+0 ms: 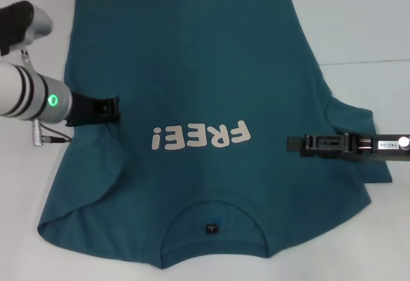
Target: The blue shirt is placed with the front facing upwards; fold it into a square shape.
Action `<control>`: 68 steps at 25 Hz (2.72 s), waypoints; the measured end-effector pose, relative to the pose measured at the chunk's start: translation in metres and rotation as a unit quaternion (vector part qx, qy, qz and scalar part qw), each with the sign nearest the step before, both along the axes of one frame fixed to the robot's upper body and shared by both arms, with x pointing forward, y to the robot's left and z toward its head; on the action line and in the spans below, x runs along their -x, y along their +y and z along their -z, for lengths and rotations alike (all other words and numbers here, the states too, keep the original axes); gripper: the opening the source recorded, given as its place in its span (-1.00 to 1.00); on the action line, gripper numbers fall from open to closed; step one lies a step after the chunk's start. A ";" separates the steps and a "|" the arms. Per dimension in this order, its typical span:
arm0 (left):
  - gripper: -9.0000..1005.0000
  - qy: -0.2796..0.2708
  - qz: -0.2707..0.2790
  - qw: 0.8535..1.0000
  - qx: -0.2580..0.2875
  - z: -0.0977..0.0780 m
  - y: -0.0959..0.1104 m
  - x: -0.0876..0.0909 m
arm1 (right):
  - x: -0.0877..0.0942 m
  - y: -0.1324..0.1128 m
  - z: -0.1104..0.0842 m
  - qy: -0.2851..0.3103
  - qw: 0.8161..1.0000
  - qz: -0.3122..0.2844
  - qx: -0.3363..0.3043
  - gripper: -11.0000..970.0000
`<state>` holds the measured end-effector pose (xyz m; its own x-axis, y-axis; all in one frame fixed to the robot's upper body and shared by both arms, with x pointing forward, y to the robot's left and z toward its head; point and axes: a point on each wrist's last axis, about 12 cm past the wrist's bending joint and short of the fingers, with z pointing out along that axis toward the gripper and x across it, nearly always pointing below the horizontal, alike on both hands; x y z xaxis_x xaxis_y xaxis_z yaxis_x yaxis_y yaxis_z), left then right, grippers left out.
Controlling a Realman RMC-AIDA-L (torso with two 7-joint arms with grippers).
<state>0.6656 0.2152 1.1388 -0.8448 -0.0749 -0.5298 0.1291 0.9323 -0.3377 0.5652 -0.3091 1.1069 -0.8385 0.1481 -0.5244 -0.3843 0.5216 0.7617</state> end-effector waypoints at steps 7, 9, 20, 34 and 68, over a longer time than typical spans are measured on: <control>-0.84 -0.009 -0.006 0.999 0.041 0.004 -0.003 -0.001 | 0.001 -0.002 0.001 0.002 1.000 0.002 0.001 0.69; -0.77 -0.011 0.008 0.999 0.048 0.004 -0.003 0.001 | 0.000 -0.002 0.001 0.001 1.000 0.004 0.002 0.69; -0.14 -0.060 -0.027 0.988 0.137 -0.008 0.042 0.015 | 0.001 -0.005 0.002 -0.006 1.000 0.011 0.009 0.69; 0.78 -0.085 0.152 0.968 0.180 -0.006 0.086 0.077 | 0.006 -0.016 -0.003 -0.048 0.999 0.019 -0.016 0.69; 0.83 -0.171 0.248 0.917 0.262 0.042 0.082 0.171 | 0.018 -0.141 -0.071 0.045 0.972 0.204 0.104 0.64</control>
<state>0.4949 0.2967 1.0965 -0.6355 -0.0460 -0.7707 0.6746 0.4525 -0.5833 0.5469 -0.4503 1.1780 -0.7759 0.3764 -0.5063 -0.0502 0.7632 0.6442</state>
